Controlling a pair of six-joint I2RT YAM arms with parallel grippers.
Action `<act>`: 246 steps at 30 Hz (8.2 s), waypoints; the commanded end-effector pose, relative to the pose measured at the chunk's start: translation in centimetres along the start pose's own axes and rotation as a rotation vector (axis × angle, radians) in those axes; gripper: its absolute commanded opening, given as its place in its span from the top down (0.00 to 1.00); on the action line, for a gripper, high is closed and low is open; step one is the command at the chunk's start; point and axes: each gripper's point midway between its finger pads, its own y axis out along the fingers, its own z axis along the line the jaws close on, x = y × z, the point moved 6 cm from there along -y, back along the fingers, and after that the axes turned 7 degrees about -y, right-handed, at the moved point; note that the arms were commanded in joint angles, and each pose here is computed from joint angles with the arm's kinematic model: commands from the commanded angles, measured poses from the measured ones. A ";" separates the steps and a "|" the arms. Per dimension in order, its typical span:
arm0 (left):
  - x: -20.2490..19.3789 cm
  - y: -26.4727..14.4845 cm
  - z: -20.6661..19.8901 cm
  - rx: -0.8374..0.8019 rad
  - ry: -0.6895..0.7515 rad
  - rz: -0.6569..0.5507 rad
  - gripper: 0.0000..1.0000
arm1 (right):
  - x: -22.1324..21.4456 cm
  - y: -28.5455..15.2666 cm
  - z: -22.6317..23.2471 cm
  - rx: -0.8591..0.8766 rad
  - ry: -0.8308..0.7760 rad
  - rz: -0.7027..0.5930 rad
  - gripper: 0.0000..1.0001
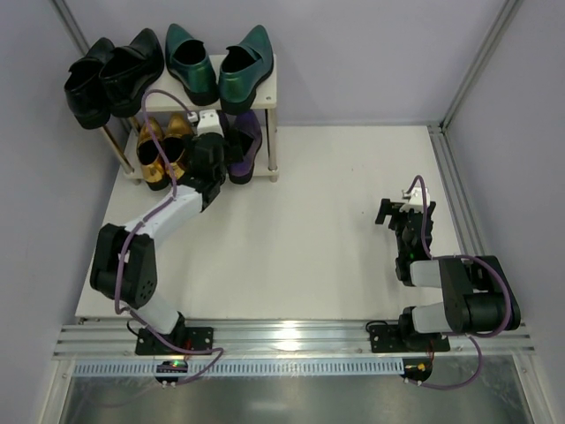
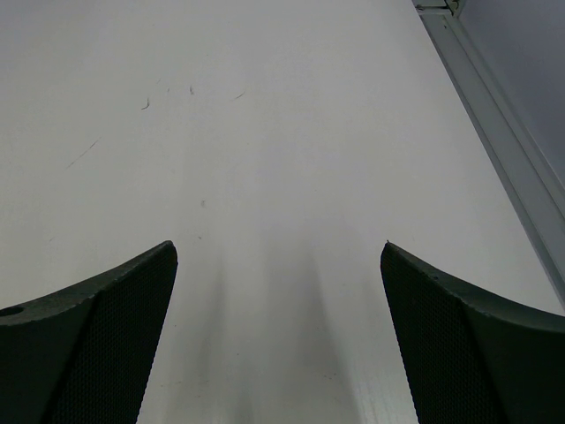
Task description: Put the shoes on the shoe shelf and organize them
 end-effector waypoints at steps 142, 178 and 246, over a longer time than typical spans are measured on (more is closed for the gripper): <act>27.5 -6.4 -1.6 -0.183 -0.666 -0.075 0.57 | 1.6 0.3 -0.1 -0.004 0.024 -0.071 0.03; 27.7 -10.7 -1.7 -0.250 -0.440 -0.085 0.34 | 1.5 0.3 -0.1 -0.002 0.024 -0.069 0.03; 26.5 -11.1 -1.2 -0.069 -0.015 -0.218 1.00 | 1.6 0.3 0.0 -0.001 0.024 -0.072 0.03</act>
